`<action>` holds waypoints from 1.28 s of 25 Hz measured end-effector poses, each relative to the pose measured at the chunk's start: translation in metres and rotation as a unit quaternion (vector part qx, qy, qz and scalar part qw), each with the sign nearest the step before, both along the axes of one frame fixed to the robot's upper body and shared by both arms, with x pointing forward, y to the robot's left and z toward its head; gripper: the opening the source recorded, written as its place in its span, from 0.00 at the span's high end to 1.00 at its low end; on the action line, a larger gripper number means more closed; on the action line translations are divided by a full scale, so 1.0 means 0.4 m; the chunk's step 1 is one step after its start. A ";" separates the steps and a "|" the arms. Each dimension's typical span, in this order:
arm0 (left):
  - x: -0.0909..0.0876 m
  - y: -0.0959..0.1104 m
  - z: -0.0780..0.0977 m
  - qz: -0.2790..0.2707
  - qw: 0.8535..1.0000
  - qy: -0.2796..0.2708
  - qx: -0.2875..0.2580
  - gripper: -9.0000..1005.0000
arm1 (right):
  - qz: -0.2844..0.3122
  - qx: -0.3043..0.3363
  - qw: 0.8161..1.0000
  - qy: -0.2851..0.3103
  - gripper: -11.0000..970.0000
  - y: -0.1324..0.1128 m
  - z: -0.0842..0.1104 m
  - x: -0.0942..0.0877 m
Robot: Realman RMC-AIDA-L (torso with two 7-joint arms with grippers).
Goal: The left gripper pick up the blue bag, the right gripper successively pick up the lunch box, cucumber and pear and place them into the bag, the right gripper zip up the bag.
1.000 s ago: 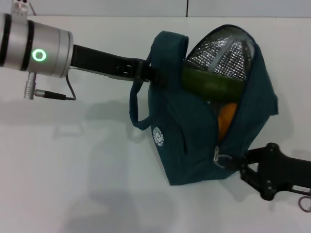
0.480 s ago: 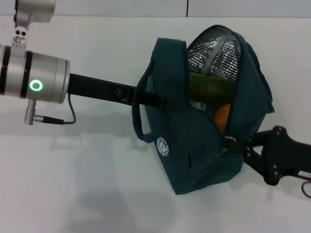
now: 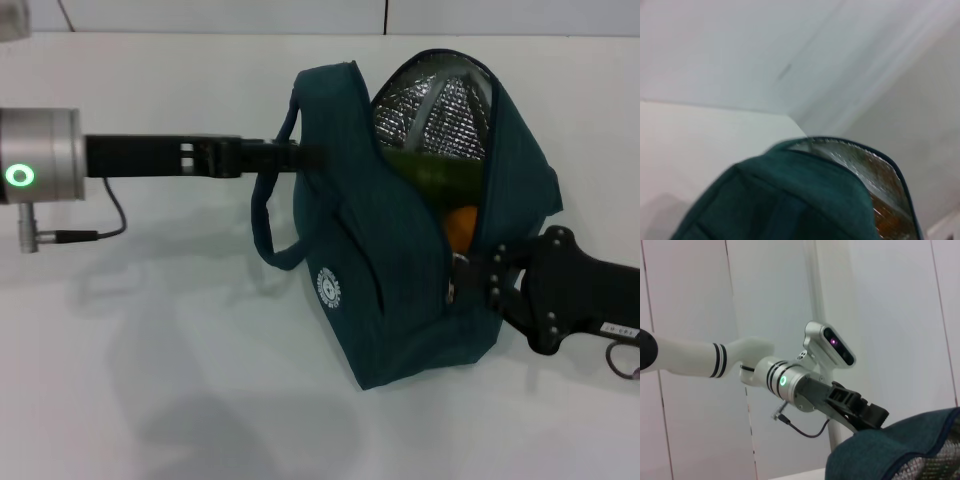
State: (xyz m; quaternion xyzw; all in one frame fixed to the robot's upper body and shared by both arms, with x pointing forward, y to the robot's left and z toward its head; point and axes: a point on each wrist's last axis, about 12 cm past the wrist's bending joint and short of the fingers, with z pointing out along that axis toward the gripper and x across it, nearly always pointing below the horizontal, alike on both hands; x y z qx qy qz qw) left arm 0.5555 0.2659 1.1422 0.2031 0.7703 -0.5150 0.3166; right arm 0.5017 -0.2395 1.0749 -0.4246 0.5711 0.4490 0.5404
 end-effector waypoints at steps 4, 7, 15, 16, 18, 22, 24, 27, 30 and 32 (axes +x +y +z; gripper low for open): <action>0.001 0.019 -0.006 0.012 1.000 -0.007 -0.001 0.23 | -0.002 0.002 1.000 -0.006 0.97 0.003 0.008 0.010; -0.002 0.049 -0.008 0.038 0.999 -0.018 -0.005 0.20 | 0.004 0.000 1.000 -0.011 0.97 0.019 0.014 0.021; -0.021 0.118 -0.012 0.102 0.993 -0.045 -0.025 0.17 | 0.011 0.002 1.000 -0.023 0.97 0.040 0.036 0.050; -0.021 0.118 -0.012 0.102 0.993 -0.045 -0.025 0.17 | 0.009 0.004 1.000 -0.024 0.97 0.037 0.038 0.050; -0.032 0.124 -0.022 0.110 0.993 -0.042 -0.028 0.17 | 0.007 0.008 1.000 -0.028 0.97 0.032 0.041 0.047; -0.037 0.121 -0.030 0.111 0.992 -0.041 -0.032 0.17 | 0.013 0.020 0.999 -0.041 0.97 0.032 0.056 0.045; -0.036 0.120 -0.029 0.112 0.992 -0.042 -0.035 0.17 | 0.012 0.027 0.998 -0.050 0.96 0.031 0.067 0.048; -0.035 0.119 -0.027 0.111 0.992 -0.044 -0.037 0.17 | 0.013 0.028 0.998 -0.056 0.96 0.035 0.074 0.054; -0.035 0.119 -0.026 0.113 0.992 -0.048 -0.041 0.17 | 0.011 0.031 0.998 -0.056 0.96 0.035 0.076 0.056; -0.037 0.120 -0.027 0.113 0.991 -0.050 -0.041 0.17 | 0.009 0.032 0.998 -0.052 0.96 0.034 0.071 0.053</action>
